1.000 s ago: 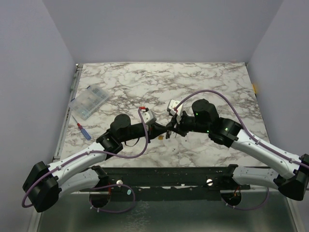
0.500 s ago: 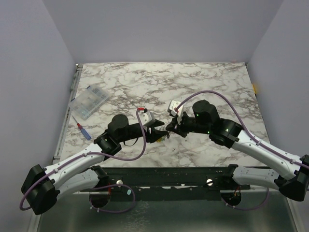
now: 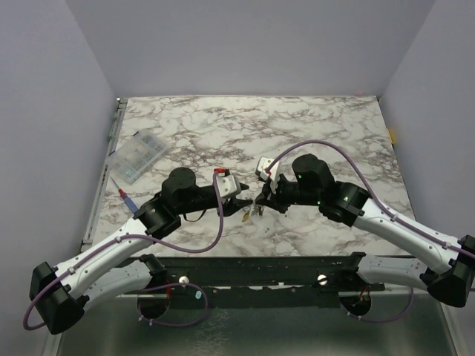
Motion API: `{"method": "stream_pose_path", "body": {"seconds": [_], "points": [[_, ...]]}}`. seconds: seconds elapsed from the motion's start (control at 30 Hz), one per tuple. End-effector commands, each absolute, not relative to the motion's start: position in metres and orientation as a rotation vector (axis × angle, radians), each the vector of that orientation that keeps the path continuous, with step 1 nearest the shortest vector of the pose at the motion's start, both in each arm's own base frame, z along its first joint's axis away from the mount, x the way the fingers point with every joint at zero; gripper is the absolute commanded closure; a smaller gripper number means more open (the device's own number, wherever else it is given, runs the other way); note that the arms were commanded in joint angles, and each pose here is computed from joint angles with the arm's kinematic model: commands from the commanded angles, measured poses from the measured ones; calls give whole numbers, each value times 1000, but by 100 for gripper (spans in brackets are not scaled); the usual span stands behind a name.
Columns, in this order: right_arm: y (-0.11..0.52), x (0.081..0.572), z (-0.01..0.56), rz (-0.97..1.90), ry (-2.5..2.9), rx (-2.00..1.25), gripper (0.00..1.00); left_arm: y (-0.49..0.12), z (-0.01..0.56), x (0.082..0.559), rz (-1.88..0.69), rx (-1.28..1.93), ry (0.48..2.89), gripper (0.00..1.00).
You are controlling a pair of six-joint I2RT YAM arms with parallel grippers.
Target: Put the keys on the keyring
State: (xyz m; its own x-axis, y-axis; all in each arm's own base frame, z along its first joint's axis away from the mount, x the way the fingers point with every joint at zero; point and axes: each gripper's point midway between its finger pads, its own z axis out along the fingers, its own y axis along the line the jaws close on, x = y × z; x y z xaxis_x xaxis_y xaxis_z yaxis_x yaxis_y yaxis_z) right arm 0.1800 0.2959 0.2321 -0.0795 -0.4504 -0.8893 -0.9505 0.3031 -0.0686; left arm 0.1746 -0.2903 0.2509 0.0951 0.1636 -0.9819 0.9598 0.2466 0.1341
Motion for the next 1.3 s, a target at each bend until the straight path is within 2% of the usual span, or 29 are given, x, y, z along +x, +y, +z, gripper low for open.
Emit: {"method": "stream_pose_path", "body": {"seconds": [0.0,0.13,0.5,0.73,1.1,1.27], "points": [[298,168,231,762,1673,-1348,99,-283,262,174,-772,1292,1318,57],[297,164,234,771,1664,-1362,99,-287,266,173,-777,1334,1312,63],[291,148,250,825,1569,-1376,99,-305,263,144,-976,1497,1223,65],[287,142,258,844,1522,-1362,99,-312,255,142,-1031,1529,1234,72],[286,142,264,842,1499,-1338,99,-315,240,135,-1091,1568,1246,72],[287,143,270,846,1476,-1313,99,-317,231,133,-1119,1592,1251,76]]}}
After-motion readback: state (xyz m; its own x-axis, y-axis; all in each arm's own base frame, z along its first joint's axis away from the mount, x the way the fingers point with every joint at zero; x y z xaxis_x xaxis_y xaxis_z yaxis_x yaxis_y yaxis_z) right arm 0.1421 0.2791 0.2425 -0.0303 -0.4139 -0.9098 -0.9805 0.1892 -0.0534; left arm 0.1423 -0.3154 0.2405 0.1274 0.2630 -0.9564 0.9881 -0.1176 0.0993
